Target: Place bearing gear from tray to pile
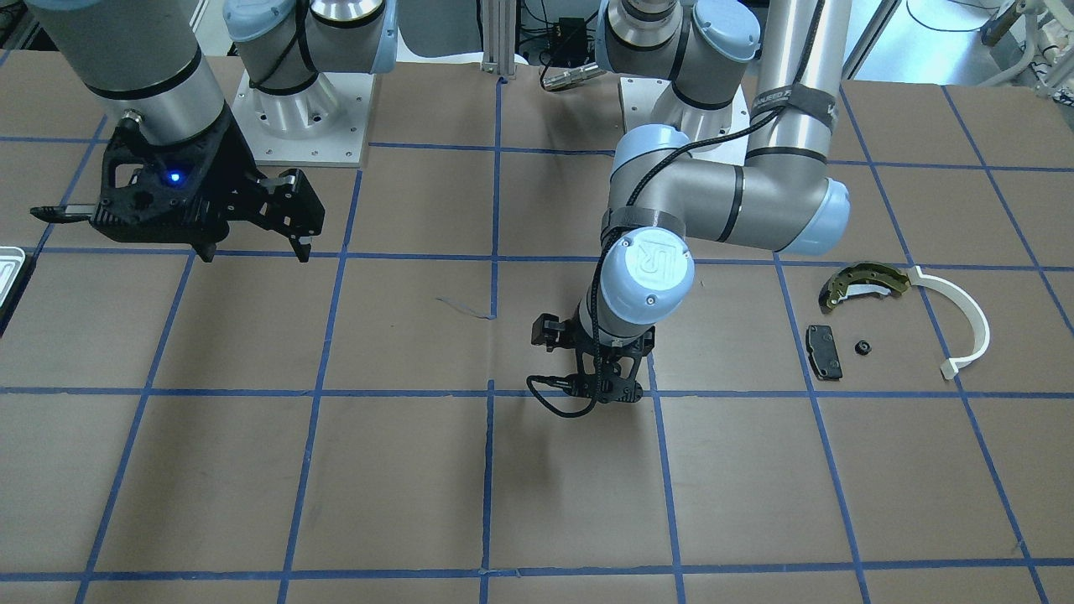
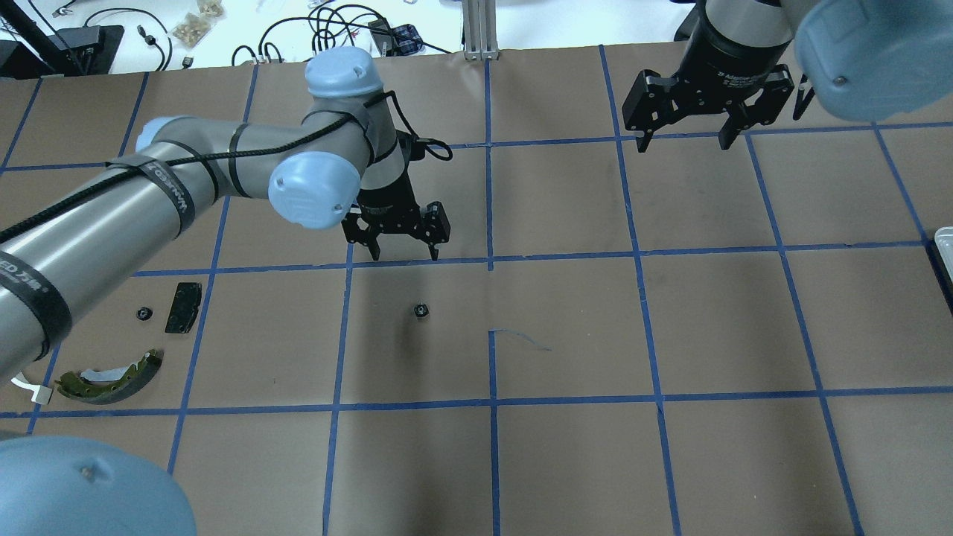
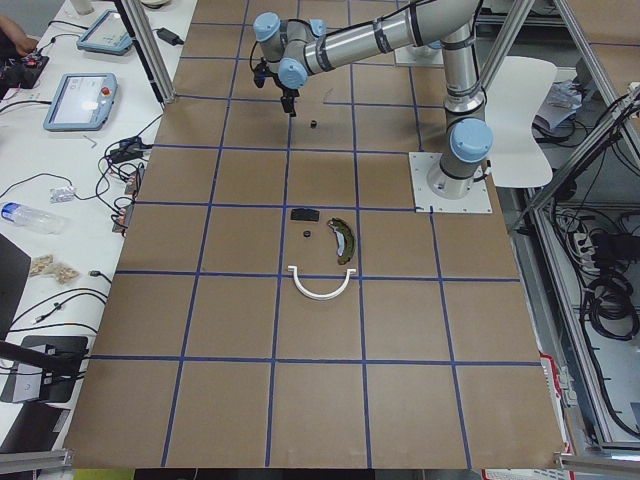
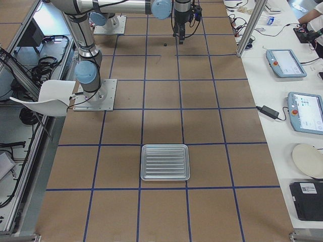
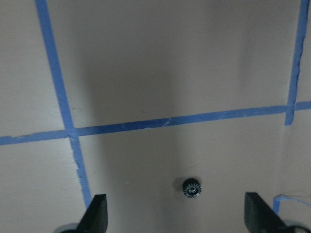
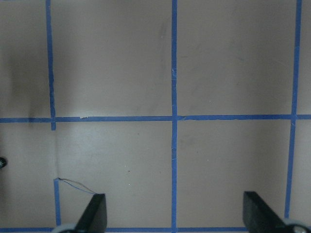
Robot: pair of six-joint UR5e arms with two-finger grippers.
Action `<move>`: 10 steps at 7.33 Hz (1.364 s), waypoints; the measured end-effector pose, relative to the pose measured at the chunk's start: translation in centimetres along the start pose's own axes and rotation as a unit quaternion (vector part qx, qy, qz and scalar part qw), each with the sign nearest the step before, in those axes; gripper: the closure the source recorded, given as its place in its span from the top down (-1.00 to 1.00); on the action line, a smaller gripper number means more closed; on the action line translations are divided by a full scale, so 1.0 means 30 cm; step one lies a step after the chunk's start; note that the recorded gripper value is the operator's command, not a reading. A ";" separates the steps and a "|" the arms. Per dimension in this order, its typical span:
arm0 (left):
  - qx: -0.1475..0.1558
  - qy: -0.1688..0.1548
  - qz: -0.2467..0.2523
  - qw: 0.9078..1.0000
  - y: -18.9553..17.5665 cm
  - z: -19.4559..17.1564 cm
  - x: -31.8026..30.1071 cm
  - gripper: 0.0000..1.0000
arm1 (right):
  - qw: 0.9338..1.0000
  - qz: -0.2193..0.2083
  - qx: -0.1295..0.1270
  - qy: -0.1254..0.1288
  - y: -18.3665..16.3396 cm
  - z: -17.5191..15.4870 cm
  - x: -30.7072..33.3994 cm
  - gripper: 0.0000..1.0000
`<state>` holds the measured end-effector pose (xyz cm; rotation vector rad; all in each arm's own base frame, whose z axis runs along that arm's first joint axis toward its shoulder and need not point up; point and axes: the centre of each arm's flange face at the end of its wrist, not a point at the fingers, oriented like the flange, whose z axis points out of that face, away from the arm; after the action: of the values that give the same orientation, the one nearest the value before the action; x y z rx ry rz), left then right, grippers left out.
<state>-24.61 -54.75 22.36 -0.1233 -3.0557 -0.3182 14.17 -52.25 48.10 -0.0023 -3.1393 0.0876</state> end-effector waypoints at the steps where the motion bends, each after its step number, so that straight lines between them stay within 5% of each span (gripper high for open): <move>1: 0.006 0.003 -0.002 1.000 0.029 0.069 0.007 0.86 | 1.000 0.001 0.002 0.012 0.005 -0.006 0.010 1.00; 2: 0.006 0.003 -0.002 1.000 0.055 0.118 0.010 0.52 | 1.000 0.001 0.001 0.016 0.005 -0.005 0.013 1.00; 4: -0.002 0.002 -0.002 1.000 0.084 0.170 0.008 0.35 | 1.000 0.000 0.008 0.018 -0.004 -0.001 0.022 1.00; 10: -0.017 0.001 -0.004 1.000 0.104 0.203 0.003 0.24 | 0.999 0.005 0.029 0.018 -0.020 0.016 0.023 1.00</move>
<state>-24.77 -50.43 17.05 -0.1126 -3.0512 -0.3718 13.47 -52.88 47.65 -0.0193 -3.0993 0.1752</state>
